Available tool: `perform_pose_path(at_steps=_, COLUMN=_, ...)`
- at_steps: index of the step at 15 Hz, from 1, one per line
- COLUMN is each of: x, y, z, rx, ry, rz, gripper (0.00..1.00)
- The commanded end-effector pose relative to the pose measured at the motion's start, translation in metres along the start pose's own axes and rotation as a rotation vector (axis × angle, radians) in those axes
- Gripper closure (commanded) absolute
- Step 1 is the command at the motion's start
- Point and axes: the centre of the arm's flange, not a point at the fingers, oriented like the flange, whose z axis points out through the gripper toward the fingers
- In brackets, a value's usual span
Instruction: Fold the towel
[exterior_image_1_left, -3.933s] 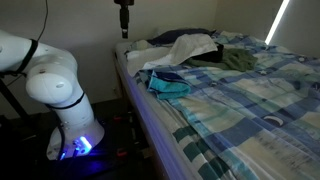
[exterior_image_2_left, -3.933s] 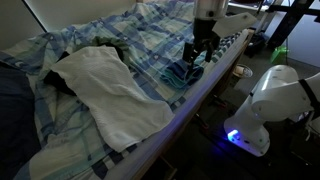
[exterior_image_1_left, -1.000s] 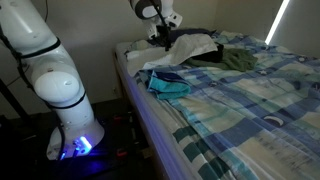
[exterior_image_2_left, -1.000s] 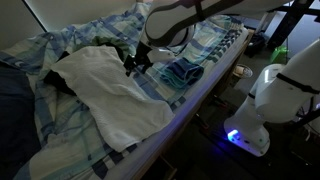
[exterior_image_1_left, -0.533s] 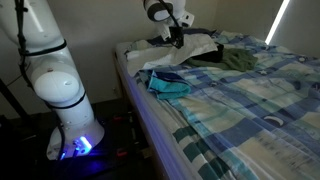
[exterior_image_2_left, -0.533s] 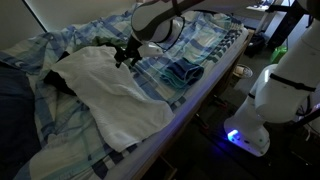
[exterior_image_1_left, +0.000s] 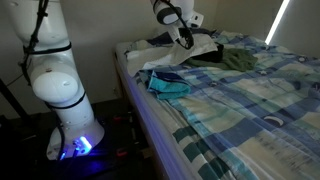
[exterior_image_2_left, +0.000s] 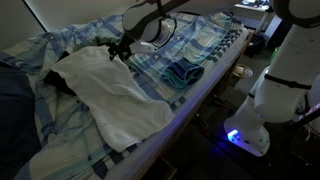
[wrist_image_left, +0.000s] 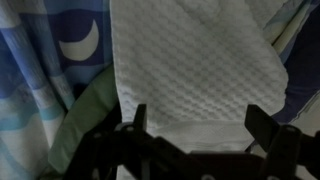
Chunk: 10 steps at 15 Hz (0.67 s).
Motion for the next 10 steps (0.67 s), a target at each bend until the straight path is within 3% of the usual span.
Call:
perform_pose_path(at_steps=1, x=0.016, y=0.014, z=0.007, rx=-0.007, ry=0.04, rz=0.005, gripper=0.0)
perform_pose_path(at_steps=4, x=0.015, y=0.033, z=0.013, rx=-0.022, ry=0.042, rz=0.032, gripper=0.0)
perform_pose_path(at_steps=10, x=0.044, y=0.042, z=0.005, rx=0.007, ry=0.062, rz=0.098, gripper=0.0)
